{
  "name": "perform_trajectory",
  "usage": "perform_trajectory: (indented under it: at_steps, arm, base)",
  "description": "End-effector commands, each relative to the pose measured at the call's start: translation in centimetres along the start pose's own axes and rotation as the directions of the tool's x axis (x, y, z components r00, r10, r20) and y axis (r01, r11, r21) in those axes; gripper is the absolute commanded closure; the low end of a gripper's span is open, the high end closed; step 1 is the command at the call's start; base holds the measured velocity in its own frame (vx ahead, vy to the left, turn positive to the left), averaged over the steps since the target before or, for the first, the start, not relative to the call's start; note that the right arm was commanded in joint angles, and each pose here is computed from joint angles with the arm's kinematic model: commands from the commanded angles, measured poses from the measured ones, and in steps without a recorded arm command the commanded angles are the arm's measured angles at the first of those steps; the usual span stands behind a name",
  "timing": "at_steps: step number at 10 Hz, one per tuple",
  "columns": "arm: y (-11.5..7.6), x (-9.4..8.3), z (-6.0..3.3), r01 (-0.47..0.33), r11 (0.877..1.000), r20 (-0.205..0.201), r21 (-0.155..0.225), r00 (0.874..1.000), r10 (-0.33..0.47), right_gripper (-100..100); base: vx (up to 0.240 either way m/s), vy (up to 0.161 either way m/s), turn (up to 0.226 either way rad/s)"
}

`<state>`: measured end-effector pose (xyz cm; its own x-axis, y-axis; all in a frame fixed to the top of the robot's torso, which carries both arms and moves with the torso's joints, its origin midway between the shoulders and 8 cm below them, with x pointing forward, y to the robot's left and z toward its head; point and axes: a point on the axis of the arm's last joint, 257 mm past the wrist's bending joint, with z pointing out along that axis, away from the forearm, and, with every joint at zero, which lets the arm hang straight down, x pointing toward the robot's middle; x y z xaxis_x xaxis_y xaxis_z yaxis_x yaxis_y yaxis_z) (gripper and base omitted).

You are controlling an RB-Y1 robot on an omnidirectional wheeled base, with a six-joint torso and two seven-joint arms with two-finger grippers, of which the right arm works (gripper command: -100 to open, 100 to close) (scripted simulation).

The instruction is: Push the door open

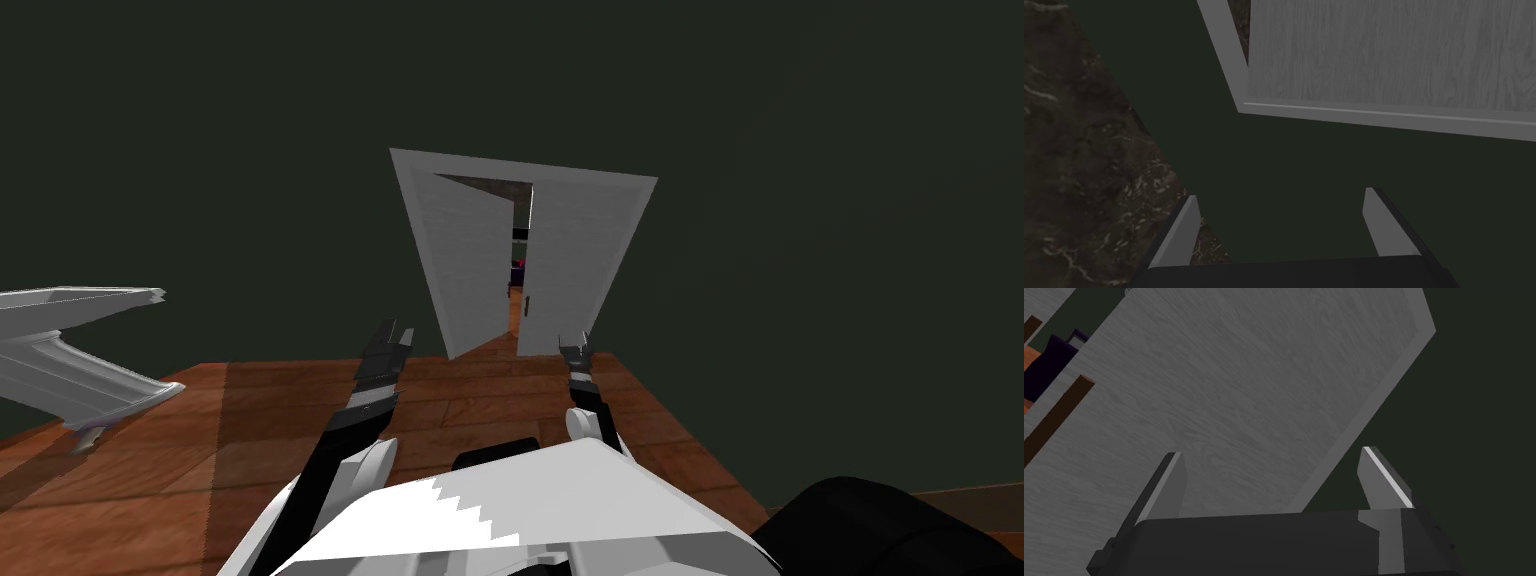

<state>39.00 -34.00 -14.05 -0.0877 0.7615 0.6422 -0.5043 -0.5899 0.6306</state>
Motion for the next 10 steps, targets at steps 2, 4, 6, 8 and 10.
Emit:
perform_trajectory:
  at_steps: [2, 4, 6, 8, 10]
  arm:
    - [-1.0, -1.7, -0.66, -0.064, 0.998, 0.035, 0.002, 0.997, 0.064, -100]
    - [-1.6, -2.9, -1.10, -0.111, 0.994, 0.062, 0.000, 0.992, 0.110, -100]
    - [-2.6, -4.6, -1.85, -0.178, 0.984, 0.104, -0.007, 0.979, 0.177, -100]
    - [-3.2, -5.8, -2.39, -0.220, 0.975, 0.132, -0.015, 0.967, 0.220, -100]
    - [-4.0, -7.6, -3.28, -0.278, 0.960, 0.174, -0.033, 0.944, 0.279, -100]
  base:
    - [0.095, -0.038, 0.163]
    - [0.089, -0.045, 0.156]
    - [0.097, -0.062, 0.248]
    - [0.116, -0.074, 0.182]
    - [0.115, -0.088, 0.258]
